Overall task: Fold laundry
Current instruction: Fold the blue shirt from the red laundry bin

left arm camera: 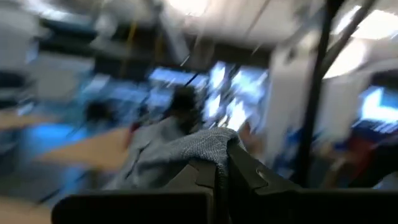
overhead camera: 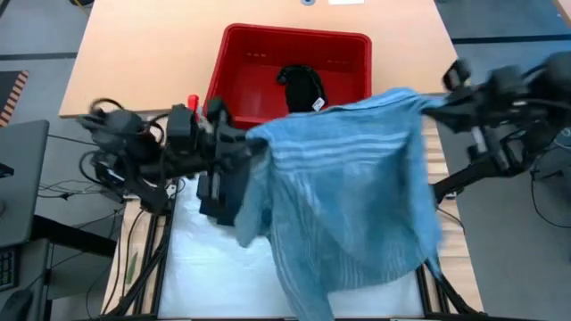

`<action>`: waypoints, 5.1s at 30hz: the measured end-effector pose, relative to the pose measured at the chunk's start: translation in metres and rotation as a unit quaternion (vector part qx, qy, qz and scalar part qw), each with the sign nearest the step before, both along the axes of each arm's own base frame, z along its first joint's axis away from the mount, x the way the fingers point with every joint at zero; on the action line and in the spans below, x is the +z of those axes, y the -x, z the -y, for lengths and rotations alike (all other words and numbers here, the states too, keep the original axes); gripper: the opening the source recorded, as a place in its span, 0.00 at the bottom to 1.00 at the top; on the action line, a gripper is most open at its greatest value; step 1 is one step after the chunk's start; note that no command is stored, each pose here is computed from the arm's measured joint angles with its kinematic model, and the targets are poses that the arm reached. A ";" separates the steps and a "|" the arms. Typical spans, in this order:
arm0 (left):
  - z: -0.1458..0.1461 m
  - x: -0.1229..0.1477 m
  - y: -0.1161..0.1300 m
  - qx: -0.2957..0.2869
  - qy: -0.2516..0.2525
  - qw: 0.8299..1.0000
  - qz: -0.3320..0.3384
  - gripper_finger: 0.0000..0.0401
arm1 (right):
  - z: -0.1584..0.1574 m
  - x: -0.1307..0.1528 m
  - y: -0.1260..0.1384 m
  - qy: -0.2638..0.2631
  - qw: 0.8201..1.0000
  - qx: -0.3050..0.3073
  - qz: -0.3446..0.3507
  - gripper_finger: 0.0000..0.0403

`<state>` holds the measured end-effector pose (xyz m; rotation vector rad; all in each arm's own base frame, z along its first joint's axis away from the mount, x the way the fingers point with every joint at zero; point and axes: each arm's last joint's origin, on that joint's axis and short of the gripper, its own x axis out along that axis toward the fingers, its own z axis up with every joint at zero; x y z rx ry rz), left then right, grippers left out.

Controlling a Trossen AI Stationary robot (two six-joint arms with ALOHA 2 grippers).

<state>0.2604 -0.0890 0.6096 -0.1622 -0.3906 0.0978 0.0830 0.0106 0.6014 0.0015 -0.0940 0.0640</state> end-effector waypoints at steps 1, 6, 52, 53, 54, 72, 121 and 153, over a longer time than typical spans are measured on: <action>-0.005 -0.002 0.007 0.018 0.000 0.999 -0.033 0.00 | 0.002 -0.007 -0.006 -0.012 0.999 -0.010 -0.033 0.06; -0.038 -0.035 0.039 0.115 0.022 0.965 -0.236 0.00 | 0.016 -0.046 -0.043 -0.067 0.981 -0.036 -0.179 0.05; -0.151 -0.246 0.140 0.428 0.216 0.756 -0.445 0.01 | 0.266 -0.172 -0.212 -0.185 0.847 -0.331 -0.374 0.65; -0.152 -0.247 0.140 0.420 0.215 0.757 -0.453 0.02 | 0.263 -0.171 -0.208 -0.182 0.844 -0.329 -0.382 0.67; -0.154 -0.247 0.140 0.412 0.216 0.757 -0.459 0.04 | 0.260 -0.170 -0.204 -0.181 0.839 -0.330 -0.392 0.68; -0.150 -0.197 0.164 0.290 0.170 0.807 -0.486 0.50 | 0.004 -0.166 -0.163 -0.155 0.860 -0.176 -0.452 0.70; -0.260 -0.280 -0.057 0.125 0.324 0.837 -0.422 0.19 | -0.104 -0.322 -0.089 -0.276 0.858 -0.179 -0.394 0.70; -0.333 -0.222 -0.025 -0.038 0.431 0.894 -0.116 0.00 | -0.074 -0.411 -0.047 -0.281 0.624 -0.460 -0.565 0.70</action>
